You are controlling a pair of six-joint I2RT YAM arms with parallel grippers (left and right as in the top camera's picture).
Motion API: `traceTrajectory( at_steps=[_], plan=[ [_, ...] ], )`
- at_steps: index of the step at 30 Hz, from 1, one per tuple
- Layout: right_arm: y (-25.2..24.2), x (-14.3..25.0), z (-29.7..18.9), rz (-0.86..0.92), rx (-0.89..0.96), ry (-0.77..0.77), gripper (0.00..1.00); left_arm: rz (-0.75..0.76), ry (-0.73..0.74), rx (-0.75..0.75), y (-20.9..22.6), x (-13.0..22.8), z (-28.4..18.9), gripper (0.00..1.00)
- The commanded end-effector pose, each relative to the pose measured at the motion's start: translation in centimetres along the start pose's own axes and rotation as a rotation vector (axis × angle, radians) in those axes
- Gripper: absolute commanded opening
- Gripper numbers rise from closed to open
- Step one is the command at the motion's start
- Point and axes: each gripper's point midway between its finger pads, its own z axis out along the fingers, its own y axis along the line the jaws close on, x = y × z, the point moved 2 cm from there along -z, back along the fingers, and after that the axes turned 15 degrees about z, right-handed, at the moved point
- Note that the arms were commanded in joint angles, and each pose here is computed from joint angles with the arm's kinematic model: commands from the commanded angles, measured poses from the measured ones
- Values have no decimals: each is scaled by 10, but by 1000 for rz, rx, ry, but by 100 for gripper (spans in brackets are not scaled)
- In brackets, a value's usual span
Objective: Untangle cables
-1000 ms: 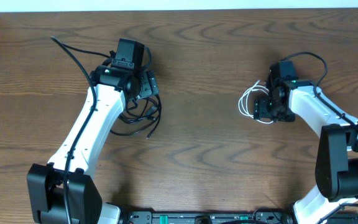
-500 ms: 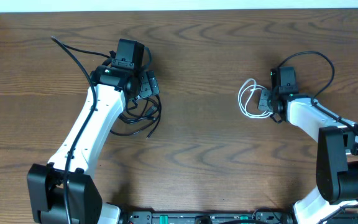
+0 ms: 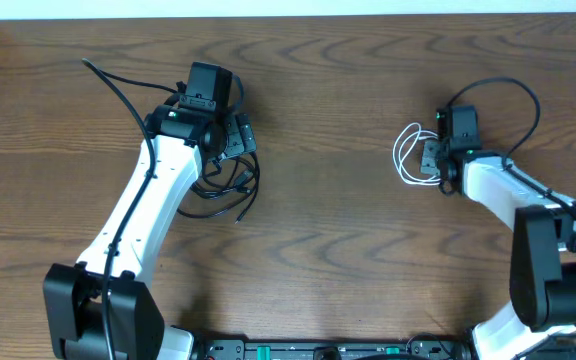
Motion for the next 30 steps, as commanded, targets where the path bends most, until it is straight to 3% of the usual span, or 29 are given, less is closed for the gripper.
traceTrajectory(
  at_steps=[1, 5, 9, 12, 19, 22, 25, 27, 30],
  plan=[
    [19, -31, -36, -16, -93, -47, 50, 5, -4, -9, 2, -1, -2, 98],
    [35, -1, -49, -169, -239, 107, 53, 5, -4, -9, 2, -1, -2, 98],
    [39, 29, -53, -341, -328, 230, 49, 5, -4, -9, 2, -1, -2, 98],
    [39, 45, -50, -441, -356, 278, 40, 5, -4, -9, 2, -1, -2, 98],
    [38, 61, -24, -577, -364, 314, 56, 5, -4, -9, 2, -1, -2, 98],
    [37, 68, -12, -577, -358, 339, 58, 5, -4, -9, 2, -1, -2, 98],
    [37, 74, -1, -577, -352, 355, 46, 5, -4, -9, 2, -1, -2, 98],
    [35, 74, 6, -578, -333, 351, 25, 5, -4, -9, 2, -1, -2, 98],
    [24, 64, 17, -570, -242, 313, 9, 5, -4, -9, 2, -1, -2, 98]
  ],
)
